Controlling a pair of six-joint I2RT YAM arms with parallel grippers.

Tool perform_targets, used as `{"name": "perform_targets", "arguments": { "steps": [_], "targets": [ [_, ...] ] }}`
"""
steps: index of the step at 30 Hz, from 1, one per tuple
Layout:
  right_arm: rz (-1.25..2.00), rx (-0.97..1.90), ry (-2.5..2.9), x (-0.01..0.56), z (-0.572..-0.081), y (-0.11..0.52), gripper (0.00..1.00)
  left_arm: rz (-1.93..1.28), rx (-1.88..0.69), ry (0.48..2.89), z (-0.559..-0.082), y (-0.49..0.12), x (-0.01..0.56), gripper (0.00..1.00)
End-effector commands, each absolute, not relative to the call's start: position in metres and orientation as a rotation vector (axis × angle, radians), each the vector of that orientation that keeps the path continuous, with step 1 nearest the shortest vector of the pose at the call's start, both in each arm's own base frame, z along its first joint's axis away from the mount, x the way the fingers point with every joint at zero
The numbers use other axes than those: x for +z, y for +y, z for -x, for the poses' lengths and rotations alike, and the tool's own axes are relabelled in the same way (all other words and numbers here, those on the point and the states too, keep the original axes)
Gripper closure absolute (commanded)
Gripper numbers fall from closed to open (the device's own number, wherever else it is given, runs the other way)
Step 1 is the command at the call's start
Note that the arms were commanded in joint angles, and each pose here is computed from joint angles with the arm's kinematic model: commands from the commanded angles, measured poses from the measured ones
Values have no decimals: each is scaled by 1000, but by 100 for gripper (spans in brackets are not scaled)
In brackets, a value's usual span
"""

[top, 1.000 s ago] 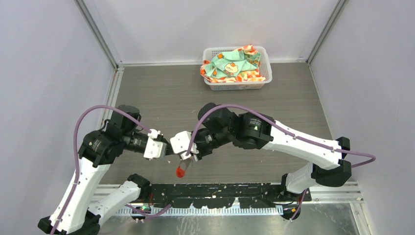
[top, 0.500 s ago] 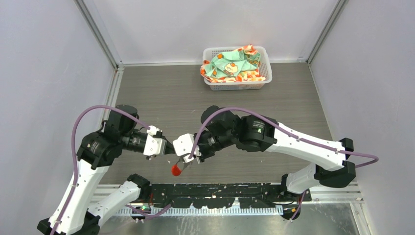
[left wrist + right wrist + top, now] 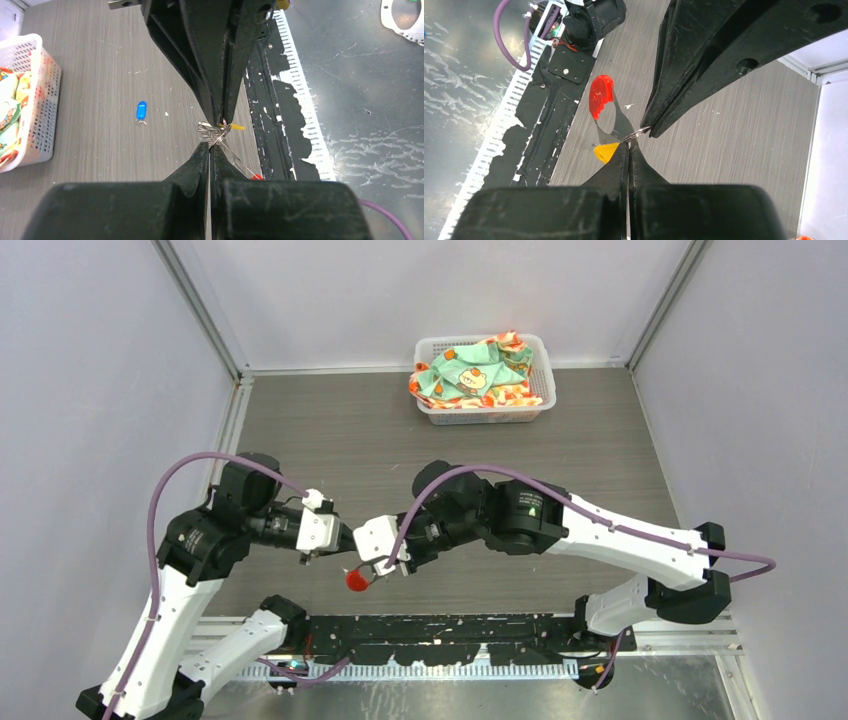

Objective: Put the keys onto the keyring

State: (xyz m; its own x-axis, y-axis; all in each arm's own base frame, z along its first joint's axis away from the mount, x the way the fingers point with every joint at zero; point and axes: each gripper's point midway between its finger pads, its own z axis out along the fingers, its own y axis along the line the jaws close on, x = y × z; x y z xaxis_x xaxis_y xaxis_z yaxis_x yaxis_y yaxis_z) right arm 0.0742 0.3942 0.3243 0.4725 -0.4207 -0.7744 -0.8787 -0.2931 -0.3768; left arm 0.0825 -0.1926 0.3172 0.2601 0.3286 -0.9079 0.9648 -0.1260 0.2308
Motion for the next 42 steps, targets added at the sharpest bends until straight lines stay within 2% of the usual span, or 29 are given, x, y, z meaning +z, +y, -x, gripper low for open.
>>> {"name": "perform_targets", "arguments": {
  "steps": [1, 16, 27, 42],
  "targets": [
    [1822, 660, 1053, 343, -77, 391, 99, -1569, -902, 1205, -87, -199, 332, 100],
    [1606, 442, 1059, 350, -104, 393, 99, -1331, -1089, 1352, -84, -208, 340, 100],
    [1441, 521, 1060, 371, -102, 378, 99, -1213, -1111, 1411, -89, -208, 339, 100],
    [1451, 616, 1081, 373, -87, 361, 99, -1213, -1095, 1372, -91, -209, 349, 100]
  ]
}}
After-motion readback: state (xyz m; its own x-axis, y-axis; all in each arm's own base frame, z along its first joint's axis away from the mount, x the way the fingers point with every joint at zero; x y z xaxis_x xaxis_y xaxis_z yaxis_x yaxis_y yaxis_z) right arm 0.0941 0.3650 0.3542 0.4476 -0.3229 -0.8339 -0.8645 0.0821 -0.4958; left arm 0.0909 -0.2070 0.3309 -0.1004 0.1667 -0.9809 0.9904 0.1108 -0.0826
